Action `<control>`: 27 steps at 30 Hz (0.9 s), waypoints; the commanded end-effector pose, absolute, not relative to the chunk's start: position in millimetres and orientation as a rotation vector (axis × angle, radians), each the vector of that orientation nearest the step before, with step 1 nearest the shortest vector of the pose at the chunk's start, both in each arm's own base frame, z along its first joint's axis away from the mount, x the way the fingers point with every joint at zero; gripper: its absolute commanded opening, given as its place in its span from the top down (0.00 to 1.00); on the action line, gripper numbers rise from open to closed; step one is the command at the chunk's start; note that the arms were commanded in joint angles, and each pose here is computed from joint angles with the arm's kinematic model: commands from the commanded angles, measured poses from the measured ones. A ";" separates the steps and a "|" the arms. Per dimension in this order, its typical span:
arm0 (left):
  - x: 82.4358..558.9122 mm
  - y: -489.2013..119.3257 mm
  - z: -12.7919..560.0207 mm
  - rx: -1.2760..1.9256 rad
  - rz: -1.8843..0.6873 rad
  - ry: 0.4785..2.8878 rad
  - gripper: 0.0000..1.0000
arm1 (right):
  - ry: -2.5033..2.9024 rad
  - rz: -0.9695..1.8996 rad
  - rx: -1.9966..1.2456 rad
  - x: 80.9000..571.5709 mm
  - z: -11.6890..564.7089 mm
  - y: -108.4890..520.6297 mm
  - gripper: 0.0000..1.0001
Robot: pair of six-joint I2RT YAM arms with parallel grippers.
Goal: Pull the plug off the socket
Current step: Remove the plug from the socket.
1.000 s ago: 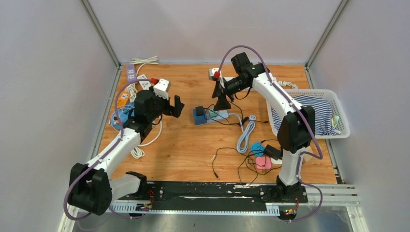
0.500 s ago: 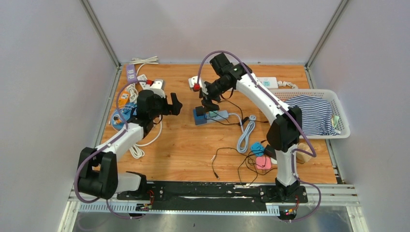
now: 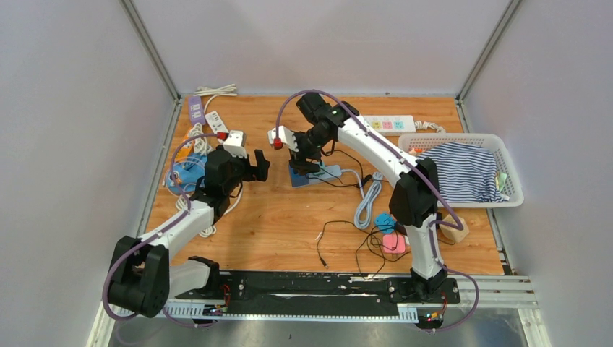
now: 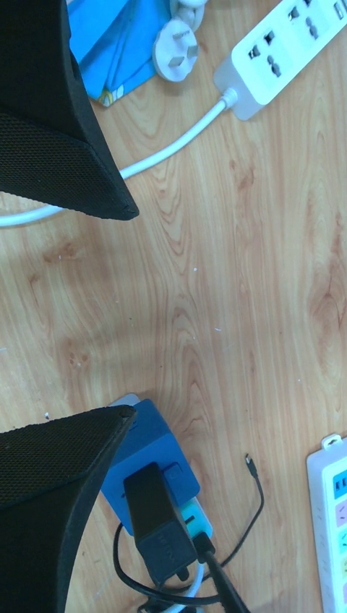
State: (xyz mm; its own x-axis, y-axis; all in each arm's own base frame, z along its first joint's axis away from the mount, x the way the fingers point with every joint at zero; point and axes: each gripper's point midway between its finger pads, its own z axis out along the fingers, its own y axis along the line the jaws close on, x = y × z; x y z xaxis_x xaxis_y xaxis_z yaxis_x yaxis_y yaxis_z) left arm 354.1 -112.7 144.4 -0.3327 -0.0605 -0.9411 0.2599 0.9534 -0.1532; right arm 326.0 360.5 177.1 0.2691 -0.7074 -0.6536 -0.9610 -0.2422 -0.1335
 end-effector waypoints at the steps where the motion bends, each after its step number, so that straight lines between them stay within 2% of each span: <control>1: 362.8 -110.8 144.1 0.072 -0.355 1.866 0.00 | 1.561 0.533 -2.040 329.5 173.0 365.9 0.27; 13: 351.3 -130.8 139.2 0.208 -0.467 1.855 0.04 | 1.616 0.505 -2.042 334.9 156.9 372.3 0.28; 27: 351.4 -123.9 138.8 0.188 -0.431 1.828 0.04 | 1.638 0.504 -2.046 336.0 148.4 374.2 0.39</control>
